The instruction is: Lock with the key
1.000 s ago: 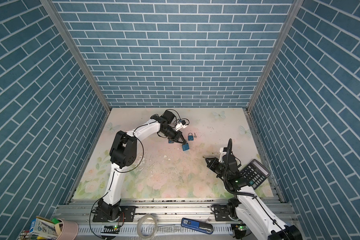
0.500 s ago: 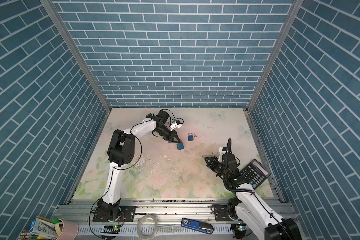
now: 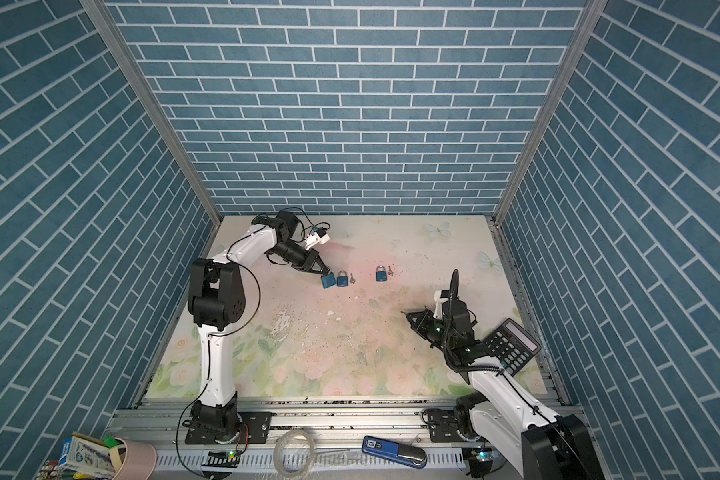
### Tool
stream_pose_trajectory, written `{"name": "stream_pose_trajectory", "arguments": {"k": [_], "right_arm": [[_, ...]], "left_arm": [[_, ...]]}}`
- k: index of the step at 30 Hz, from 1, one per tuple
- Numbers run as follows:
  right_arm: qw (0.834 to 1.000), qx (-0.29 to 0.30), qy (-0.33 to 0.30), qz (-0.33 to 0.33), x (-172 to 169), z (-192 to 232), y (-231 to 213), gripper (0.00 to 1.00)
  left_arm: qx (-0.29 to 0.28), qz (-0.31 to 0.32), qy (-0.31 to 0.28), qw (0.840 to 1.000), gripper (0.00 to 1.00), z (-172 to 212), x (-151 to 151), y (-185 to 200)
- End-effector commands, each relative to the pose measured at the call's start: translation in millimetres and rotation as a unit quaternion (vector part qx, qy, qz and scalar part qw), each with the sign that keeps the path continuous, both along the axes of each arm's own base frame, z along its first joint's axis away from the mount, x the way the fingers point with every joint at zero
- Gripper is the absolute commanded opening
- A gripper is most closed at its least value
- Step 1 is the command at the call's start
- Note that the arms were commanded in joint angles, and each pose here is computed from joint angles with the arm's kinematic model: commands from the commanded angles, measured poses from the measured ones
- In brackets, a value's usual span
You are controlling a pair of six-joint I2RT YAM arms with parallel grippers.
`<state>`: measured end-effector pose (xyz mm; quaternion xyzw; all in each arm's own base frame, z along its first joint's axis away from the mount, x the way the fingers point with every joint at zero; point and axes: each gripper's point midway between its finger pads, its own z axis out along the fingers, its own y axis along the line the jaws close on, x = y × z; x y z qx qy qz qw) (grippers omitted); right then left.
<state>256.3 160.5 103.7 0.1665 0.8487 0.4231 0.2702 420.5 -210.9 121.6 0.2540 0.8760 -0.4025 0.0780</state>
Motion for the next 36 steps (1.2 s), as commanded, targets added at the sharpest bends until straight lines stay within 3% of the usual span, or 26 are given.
{"name": "stream_pose_trajectory", "arguments": {"k": [1, 13, 19, 36], "right_arm": [[1.000, 0.011, -0.024, 0.013, 11, 19, 7, 0.00], [1.000, 0.000, -0.024, 0.020, 32, 30, 13, 0.00], [1.000, -0.003, -0.021, 0.016, 38, 30, 14, 0.00], [1.000, -0.001, -0.023, 0.011, 35, 28, 12, 0.00]], "left_arm": [[-0.030, -0.012, -0.002, 0.999, 0.00, 17, 2, 11], [-0.016, -0.029, 0.025, 0.999, 0.00, 5, 12, 49], [0.036, -0.027, 0.038, 0.998, 0.00, -21, 12, 65], [0.062, -0.004, 0.046, 0.997, 0.00, -54, 30, 68]]}}
